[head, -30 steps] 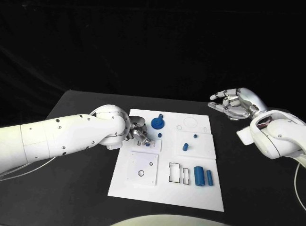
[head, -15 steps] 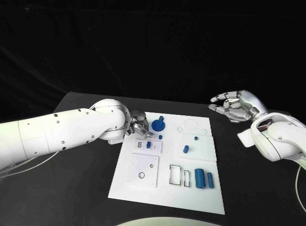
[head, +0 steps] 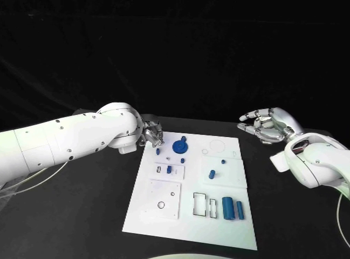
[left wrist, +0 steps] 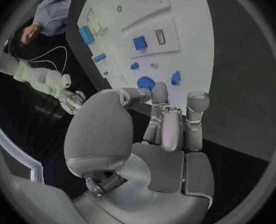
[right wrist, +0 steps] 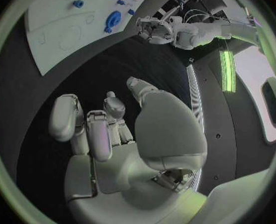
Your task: Assemble the parts on the task board
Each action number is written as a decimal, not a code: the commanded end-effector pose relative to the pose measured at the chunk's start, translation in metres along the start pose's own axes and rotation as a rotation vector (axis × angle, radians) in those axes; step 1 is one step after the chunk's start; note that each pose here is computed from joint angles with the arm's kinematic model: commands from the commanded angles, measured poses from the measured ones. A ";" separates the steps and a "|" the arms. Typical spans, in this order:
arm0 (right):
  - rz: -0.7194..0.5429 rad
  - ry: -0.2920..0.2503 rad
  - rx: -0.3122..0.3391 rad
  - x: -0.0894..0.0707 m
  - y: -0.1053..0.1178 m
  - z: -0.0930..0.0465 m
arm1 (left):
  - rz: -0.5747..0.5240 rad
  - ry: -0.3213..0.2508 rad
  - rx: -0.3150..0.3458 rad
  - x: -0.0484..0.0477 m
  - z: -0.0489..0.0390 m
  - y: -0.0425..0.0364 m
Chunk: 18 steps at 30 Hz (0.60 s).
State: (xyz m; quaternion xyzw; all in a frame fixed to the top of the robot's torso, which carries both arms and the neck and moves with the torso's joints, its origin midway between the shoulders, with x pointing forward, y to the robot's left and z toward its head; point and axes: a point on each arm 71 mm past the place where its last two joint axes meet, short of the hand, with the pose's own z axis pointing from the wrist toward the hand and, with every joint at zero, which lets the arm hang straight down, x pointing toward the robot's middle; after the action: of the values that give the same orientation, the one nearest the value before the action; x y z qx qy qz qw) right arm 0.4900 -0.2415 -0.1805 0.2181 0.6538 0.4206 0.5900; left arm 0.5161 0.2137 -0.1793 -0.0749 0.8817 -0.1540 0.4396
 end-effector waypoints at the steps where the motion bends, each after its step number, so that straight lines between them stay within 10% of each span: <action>1: 0.004 0.009 -0.008 0.001 0.000 0.000 | 0.034 0.016 0.024 -0.0036 0.0017 -0.0017; 18: 0.004 0.009 -0.002 0.001 -0.001 0.000 | 0.023 0.033 -0.054 -0.0255 0.0127 0.0197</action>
State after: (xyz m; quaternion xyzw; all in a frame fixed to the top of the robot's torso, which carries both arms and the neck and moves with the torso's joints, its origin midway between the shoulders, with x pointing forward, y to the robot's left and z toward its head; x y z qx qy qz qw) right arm 0.4900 -0.2422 -0.1817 0.2208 0.6543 0.4200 0.5888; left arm 0.5424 0.2391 -0.1720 -0.0805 0.8828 -0.1237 0.4460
